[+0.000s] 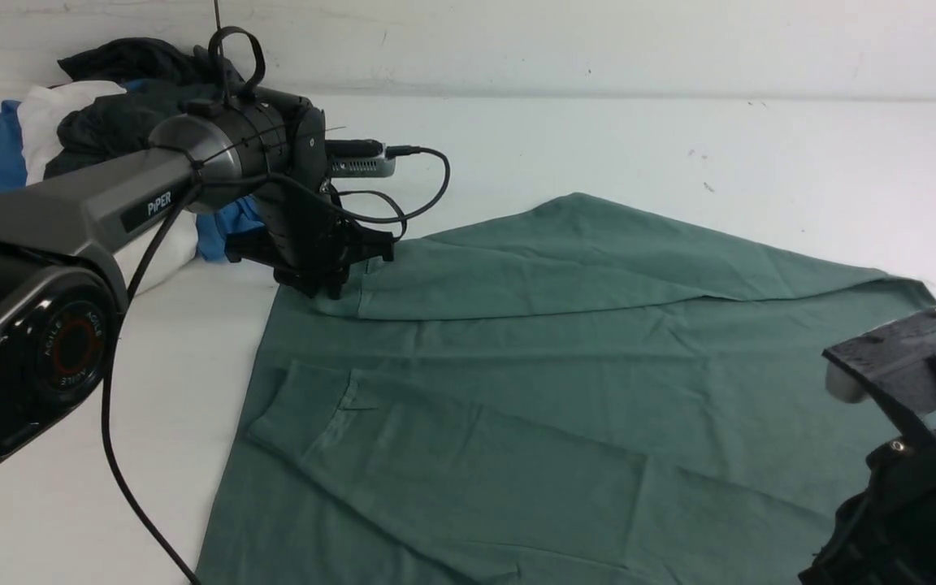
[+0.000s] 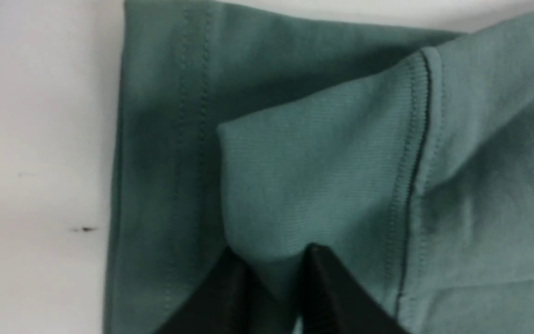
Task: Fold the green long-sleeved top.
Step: Use the left arm to clamp the cuff farthest from it, then use the left arm to drag and drop the cuff onto the cuff closest to the left arm
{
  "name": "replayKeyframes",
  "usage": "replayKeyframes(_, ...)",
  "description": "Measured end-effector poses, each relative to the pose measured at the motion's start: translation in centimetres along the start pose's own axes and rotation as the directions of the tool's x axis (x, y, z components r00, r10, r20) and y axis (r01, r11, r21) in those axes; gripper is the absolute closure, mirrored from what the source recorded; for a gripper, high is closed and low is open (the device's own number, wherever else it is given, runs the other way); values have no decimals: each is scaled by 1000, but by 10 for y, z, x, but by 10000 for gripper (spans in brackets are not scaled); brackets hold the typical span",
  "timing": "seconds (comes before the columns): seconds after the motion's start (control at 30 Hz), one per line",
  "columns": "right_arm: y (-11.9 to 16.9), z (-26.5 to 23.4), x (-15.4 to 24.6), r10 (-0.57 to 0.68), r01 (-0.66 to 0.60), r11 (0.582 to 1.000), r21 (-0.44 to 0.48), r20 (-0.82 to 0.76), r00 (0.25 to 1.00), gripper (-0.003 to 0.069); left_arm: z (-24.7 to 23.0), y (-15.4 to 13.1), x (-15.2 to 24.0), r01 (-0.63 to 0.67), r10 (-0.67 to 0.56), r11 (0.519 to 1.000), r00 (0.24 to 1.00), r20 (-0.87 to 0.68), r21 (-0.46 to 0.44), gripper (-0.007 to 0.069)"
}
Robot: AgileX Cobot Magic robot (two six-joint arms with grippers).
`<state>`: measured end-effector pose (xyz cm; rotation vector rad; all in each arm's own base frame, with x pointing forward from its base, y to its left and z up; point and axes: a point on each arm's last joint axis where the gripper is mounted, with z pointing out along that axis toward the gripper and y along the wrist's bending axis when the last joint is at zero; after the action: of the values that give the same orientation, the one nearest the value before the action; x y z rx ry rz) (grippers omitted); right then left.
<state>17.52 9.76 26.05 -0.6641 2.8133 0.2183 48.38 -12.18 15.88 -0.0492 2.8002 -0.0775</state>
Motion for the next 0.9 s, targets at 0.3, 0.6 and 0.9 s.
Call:
replayKeyframes(0.3,0,0,-1,0,0,1000,1,10,1000,669,-44,0,-2,-35,35,999,999,-2,10,598)
replayKeyframes(0.6,-11,-21,-20,-11,1,996,86,115,993,669,-133,0,8,-68,71,995,997,-34,75,598)
replayKeyframes(0.9,-63,-43,-25,142,-175,966,188,174,974,669,-180,-3,55,-105,111,990,992,-60,89,598)
